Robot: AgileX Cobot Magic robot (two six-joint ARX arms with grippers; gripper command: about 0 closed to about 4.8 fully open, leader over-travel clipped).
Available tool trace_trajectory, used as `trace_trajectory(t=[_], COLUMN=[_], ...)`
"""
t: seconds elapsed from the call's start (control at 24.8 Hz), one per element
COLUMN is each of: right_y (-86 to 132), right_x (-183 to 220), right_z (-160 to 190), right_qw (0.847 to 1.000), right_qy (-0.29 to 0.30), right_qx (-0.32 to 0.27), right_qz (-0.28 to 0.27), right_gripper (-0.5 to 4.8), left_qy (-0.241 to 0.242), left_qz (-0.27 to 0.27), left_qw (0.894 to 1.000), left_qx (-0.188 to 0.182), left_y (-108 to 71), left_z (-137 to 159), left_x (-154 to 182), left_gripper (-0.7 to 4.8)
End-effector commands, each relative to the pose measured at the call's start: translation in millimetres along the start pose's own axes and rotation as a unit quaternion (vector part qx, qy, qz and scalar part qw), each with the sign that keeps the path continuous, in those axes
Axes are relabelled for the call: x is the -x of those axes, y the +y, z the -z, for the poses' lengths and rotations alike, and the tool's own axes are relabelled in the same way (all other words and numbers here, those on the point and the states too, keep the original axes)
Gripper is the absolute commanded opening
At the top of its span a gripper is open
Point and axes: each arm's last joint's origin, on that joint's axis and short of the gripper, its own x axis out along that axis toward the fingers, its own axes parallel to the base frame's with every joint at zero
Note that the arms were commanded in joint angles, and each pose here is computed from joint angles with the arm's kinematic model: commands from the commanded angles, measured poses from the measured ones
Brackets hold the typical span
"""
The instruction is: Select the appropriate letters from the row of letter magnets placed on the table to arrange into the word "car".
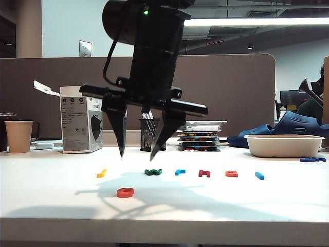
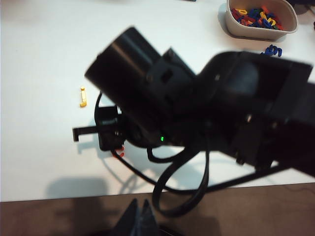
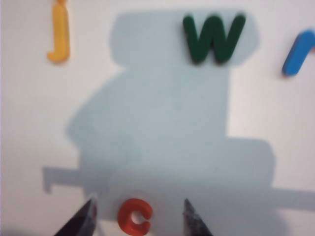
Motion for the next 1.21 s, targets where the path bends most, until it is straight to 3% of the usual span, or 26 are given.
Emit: trace_trajectory(t=[0.04, 0.24, 0.56, 1.21], right_y=[-1.6, -21.2, -70.7, -109.0], right_x=[11.3, 15.6, 16.4, 2.5], right_z=[-11.9, -26.3, -47.4, -53.0], right_qw=[1.000, 0.999, 0.992, 0.983], right_qy=[-0.021, -0.018, -0.002, 0.012], right_qx=[0.009, -0.002, -0.039, -0.101], right_qz=[0.006, 0.043, 0.123, 0.153], right_gripper=[2.21, 2.21, 2.21, 2.09], left_qy=[-0.002, -0.002, -0.002, -0.003], left_qz=[0.001, 0.001, 0.001, 0.001], left_qw=[1.000, 1.000, 1.000, 1.000], left_qx=[0.002, 0.002, 0.002, 0.002], left_y=[0.6, 0.6, 0.6, 0.6], left_z=[-0.7, -0.7, -0.7, -0.8], left_x=[0.8, 0.8, 0.8, 0.8], left_gripper=[-0.05, -0.05, -0.06, -0.06])
